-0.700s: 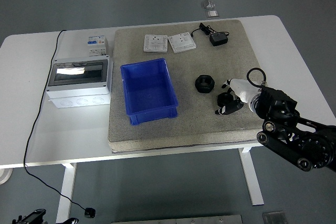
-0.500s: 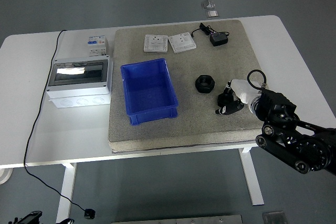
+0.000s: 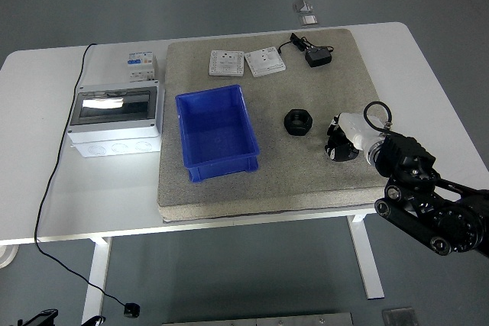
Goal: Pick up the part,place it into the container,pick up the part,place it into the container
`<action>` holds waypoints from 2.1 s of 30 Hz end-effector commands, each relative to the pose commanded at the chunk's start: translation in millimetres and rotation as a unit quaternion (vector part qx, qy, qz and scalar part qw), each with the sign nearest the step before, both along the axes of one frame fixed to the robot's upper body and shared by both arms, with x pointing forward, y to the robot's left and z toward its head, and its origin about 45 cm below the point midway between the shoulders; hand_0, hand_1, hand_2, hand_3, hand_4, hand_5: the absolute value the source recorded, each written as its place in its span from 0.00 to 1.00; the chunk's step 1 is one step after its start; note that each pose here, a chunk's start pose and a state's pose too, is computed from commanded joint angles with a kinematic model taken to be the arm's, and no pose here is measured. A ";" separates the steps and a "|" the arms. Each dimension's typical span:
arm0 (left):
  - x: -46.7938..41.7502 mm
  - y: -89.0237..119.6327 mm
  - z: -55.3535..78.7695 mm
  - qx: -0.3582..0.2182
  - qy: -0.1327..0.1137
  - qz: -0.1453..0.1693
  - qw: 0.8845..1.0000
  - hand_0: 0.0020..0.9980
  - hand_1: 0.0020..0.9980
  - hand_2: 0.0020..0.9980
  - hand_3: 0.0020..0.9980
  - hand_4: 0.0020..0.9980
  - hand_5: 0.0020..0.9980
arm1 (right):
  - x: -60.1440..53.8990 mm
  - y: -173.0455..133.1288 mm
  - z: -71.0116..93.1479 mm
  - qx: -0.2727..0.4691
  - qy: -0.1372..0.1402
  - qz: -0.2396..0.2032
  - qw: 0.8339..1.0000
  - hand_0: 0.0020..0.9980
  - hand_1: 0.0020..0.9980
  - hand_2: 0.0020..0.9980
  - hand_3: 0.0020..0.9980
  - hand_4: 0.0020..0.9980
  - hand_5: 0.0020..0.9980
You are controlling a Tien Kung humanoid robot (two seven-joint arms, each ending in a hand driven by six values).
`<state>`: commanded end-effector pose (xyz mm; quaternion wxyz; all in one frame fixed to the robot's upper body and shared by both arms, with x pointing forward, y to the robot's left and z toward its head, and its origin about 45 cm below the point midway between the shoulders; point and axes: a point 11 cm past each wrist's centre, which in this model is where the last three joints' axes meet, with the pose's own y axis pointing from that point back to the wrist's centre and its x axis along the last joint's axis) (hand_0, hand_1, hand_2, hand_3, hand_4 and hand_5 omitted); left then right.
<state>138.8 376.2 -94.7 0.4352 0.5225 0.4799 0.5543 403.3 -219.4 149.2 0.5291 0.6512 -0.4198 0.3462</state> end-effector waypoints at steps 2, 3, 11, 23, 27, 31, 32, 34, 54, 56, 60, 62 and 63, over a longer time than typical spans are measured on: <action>0.1 -0.2 0.0 0.000 0.000 0.001 1.000 0.69 0.69 0.66 0.71 0.80 0.79 | 2.4 1.0 8.6 0.007 -0.012 0.001 1.000 0.26 0.24 0.42 0.56 0.45 0.04; 0.0 -0.2 0.0 0.000 0.000 0.001 1.000 0.69 0.69 0.66 0.71 0.80 0.79 | 3.6 2.1 13.1 0.010 -0.018 0.001 1.000 0.26 0.24 0.42 0.56 0.45 0.04; -1.0 0.6 0.0 0.000 0.001 0.003 1.000 0.69 0.68 0.66 0.71 0.80 0.81 | 12.3 22.9 47.3 0.034 -0.067 0.024 0.997 0.25 0.23 0.42 0.56 0.45 0.04; -5.7 3.1 -0.3 0.003 0.010 0.002 1.000 0.69 0.68 0.66 0.71 0.81 0.81 | 11.1 3.0 46.6 -0.011 -0.017 -0.017 1.000 0.43 0.55 0.80 0.83 0.93 0.36; -7.1 1.9 -0.7 0.001 0.013 0.003 1.000 0.69 0.68 0.66 0.71 0.81 0.81 | 4.8 -10.3 42.0 -0.049 0.022 -0.036 0.998 0.43 0.55 0.80 0.83 0.93 0.36; -7.3 0.2 -1.0 -0.001 0.015 0.003 1.000 0.69 0.68 0.66 0.71 0.81 0.82 | 1.1 -11.3 33.8 -0.063 0.052 -0.027 0.996 0.48 0.67 0.90 0.90 0.97 0.39; -7.3 -0.1 -1.1 -0.001 0.015 0.003 1.000 0.69 0.68 0.66 0.71 0.81 0.82 | 0.5 -10.9 32.4 -0.062 0.056 -0.026 0.996 0.48 0.67 0.90 0.90 0.97 0.39; -7.4 -0.5 -1.1 -0.002 0.016 0.003 1.000 0.69 0.68 0.66 0.71 0.81 0.82 | -0.6 -10.3 29.6 -0.059 0.064 -0.025 0.996 0.48 0.67 0.90 0.90 0.97 0.39; -5.5 -2.1 -0.8 -0.003 0.017 -0.004 1.000 0.69 0.68 0.66 0.71 0.81 0.82 | 5.4 -17.5 2.9 -0.040 0.050 -0.049 0.997 0.36 0.43 0.65 0.67 0.55 0.14; -5.4 -2.1 -0.8 -0.002 0.016 -0.004 1.000 0.69 0.68 0.66 0.71 0.81 0.82 | 4.1 -16.4 -0.8 -0.038 0.052 -0.046 0.997 0.36 0.43 0.65 0.67 0.55 0.14; -5.1 -1.9 -0.7 -0.002 0.017 -0.007 1.000 0.70 0.68 0.66 0.71 0.81 0.81 | 1.9 -13.1 -4.8 -0.035 0.054 -0.038 0.997 0.34 0.39 0.59 0.63 0.50 0.11; -4.9 -2.0 -0.6 -0.001 0.018 -0.009 1.000 0.70 0.68 0.66 0.71 0.81 0.81 | 1.8 -11.4 -4.8 -0.032 0.050 -0.034 0.998 0.34 0.39 0.59 0.63 0.50 0.11; -4.8 -2.1 -0.6 -0.001 0.018 -0.009 1.000 0.70 0.68 0.66 0.71 0.81 0.81 | 2.0 -10.8 -4.4 -0.030 0.047 -0.033 0.998 0.34 0.39 0.59 0.63 0.50 0.11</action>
